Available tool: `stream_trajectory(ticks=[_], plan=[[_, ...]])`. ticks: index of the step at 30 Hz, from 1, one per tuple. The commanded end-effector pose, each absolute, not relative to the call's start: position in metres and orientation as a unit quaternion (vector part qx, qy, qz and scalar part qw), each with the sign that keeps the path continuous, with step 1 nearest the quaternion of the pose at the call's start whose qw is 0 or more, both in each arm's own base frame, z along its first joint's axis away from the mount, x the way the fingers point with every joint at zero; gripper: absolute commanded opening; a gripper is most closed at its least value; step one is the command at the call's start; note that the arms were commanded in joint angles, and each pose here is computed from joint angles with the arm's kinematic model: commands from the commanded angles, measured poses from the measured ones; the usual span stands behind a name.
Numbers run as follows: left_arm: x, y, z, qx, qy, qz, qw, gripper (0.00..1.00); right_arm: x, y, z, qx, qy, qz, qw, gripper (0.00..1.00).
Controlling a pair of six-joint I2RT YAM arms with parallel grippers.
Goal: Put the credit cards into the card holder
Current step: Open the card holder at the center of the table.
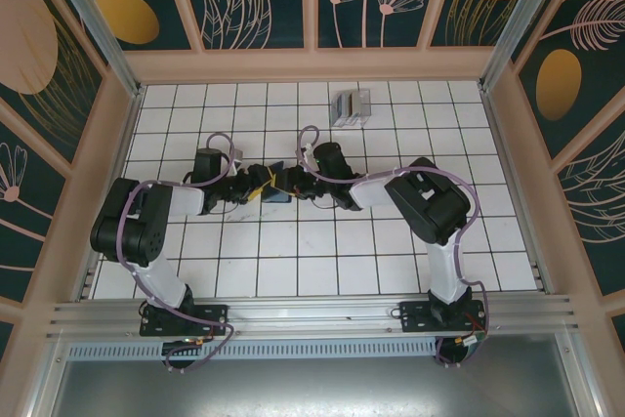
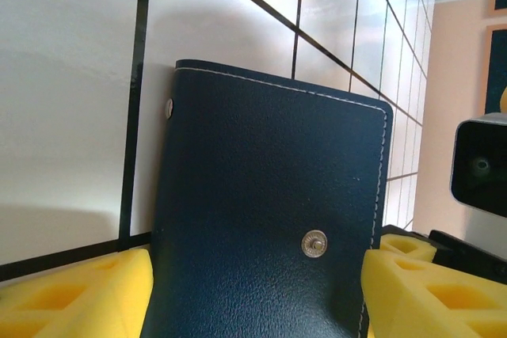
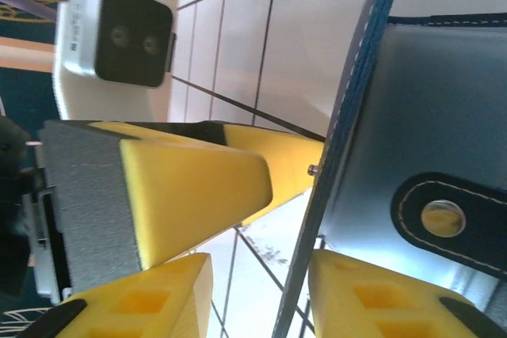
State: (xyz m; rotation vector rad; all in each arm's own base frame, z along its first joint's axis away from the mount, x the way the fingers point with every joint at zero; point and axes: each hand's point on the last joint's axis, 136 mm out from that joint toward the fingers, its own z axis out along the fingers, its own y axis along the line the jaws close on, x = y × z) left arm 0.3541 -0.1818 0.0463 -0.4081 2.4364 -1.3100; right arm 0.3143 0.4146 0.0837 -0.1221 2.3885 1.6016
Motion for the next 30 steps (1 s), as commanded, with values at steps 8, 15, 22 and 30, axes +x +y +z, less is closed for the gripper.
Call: stream_trajectory(ticks=[8, 15, 22, 30], plan=[[0.359, -0.189, 0.035, -0.167, 0.841, -0.491, 0.155, 0.69, 0.315, 0.43, 0.113, -0.06, 0.769, 0.619, 0.146, 0.29], [0.361, -0.193, 0.053, -0.167, 0.817, -0.525, 0.17, 0.72, 0.318, 0.434, 0.103, -0.049, 0.769, 0.621, 0.145, 0.18], [0.361, -0.196, 0.065, -0.147, 0.814, -0.534, 0.174, 0.74, 0.322, 0.433, 0.095, -0.041, 0.773, 0.616, 0.149, 0.13], [0.354, -0.198, 0.06, -0.139, 0.816, -0.537, 0.164, 0.73, 0.333, 0.435, 0.096, -0.038, 0.77, 0.616, 0.16, 0.26]])
